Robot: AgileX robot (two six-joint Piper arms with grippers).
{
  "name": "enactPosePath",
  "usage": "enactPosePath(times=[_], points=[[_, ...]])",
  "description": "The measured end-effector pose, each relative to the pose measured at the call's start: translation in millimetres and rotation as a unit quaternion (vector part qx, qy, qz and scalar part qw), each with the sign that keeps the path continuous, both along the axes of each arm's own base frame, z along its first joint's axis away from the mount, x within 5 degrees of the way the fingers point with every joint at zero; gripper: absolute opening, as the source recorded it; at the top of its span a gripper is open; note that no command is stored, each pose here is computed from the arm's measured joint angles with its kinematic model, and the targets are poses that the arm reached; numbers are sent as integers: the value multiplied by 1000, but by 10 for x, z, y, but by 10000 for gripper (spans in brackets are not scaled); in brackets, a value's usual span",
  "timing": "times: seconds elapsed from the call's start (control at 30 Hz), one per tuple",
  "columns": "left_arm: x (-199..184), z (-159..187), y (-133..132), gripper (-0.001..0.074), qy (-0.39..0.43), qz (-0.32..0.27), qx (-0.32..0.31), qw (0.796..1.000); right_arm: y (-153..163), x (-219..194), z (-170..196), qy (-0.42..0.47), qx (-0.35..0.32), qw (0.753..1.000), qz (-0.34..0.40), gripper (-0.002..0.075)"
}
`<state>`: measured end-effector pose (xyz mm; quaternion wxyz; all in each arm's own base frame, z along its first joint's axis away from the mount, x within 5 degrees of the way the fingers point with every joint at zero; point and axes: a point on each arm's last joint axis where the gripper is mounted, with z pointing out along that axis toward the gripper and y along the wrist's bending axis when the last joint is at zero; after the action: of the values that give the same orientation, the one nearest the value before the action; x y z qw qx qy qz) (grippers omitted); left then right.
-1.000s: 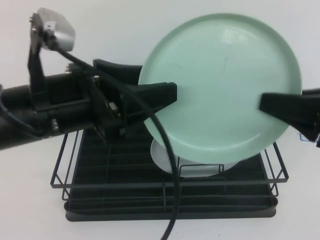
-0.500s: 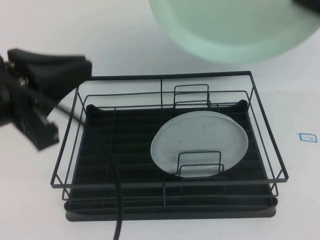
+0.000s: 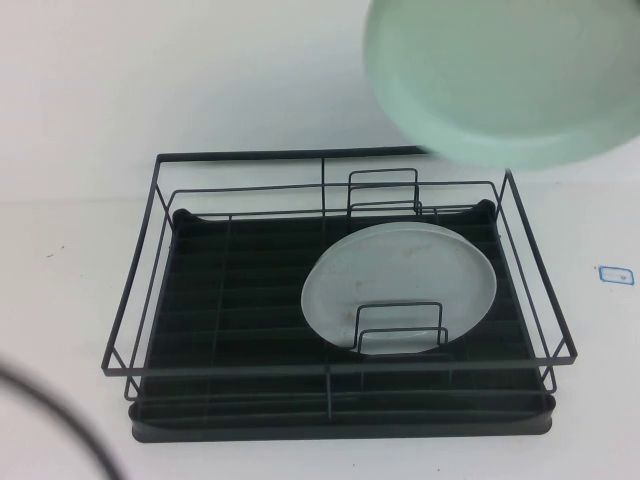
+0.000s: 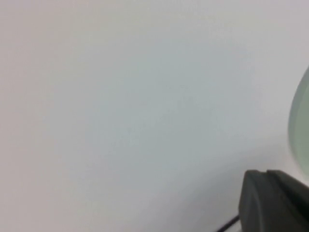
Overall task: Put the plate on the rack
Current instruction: Place the plate on the rack
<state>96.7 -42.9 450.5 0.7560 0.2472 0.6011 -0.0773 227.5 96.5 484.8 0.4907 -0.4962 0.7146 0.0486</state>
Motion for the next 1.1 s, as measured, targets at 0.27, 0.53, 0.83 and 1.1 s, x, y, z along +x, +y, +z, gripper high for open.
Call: enactPosePath(times=[0.27, 0.53, 0.83, 1.1], points=[[-126, -113, 32, 1, 49, 22, 41, 998, 789, 141, -459, 43, -173, 983, 37, 116], [-71, -368, 73, 1, 84, 46, 53, 994, 1343, 101, -834, 36, -297, 953, 39, 116], [25, -619, 113, 1, 104, 70, 42, 991, 1445, 188, -981, 49, -308, 950, 17, 116], [44, -681, 106, 1, 106, 68, 47, 991, 1492, 251, -1063, 52, -315, 948, 8, 116]])
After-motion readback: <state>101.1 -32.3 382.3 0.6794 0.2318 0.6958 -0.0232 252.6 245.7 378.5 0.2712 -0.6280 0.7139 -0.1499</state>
